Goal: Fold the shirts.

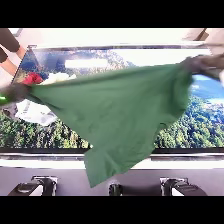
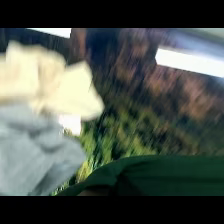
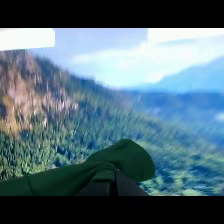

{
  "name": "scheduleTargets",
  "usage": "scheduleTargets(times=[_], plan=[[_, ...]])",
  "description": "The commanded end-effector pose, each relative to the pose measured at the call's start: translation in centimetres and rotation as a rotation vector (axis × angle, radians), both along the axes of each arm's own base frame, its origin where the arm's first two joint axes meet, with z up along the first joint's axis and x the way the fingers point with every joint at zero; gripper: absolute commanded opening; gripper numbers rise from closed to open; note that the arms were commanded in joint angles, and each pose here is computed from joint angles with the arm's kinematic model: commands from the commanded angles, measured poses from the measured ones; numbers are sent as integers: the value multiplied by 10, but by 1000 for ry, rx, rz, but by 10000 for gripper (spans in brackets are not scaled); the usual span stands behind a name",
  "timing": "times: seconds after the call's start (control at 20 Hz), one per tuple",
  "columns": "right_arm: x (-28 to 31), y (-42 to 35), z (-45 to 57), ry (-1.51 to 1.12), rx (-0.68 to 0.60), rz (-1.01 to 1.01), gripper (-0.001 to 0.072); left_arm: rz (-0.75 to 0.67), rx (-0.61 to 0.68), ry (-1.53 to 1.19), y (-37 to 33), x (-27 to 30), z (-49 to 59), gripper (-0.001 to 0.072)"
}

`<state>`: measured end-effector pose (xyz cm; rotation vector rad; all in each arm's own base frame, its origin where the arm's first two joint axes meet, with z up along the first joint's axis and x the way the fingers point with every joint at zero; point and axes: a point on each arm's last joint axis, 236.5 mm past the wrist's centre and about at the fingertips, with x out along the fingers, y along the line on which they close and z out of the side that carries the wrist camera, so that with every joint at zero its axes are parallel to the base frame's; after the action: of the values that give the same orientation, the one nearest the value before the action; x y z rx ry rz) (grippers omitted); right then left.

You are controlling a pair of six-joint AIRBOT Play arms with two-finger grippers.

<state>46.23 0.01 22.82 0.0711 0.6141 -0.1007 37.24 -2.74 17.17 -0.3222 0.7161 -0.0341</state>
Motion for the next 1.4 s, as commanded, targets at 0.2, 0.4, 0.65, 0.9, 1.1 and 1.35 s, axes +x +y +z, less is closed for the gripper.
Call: scheduleTargets(times=[0.2,0.4,0.65,0.9,1.1,1.35], plan=[[92,89,-212,304,625,-128,42,45,-193,457,-26,26,-227,30],[47,95,-208,488,520,64,553,-36,-166,473,-31,23,-238,31],[-103,44,-207,955,537,202,592,-140,-108,465,-35,14,-229,31],[-265,107,-304,1097,691,91,592,-157,-105,481,-37,10,-230,32],[-280,170,-327,1031,876,67,592,-179,-113,522,-41,-2,-230,31],[-249,193,-337,903,896,-19,350,-192,-115,525,-43,-8,-222,31]])
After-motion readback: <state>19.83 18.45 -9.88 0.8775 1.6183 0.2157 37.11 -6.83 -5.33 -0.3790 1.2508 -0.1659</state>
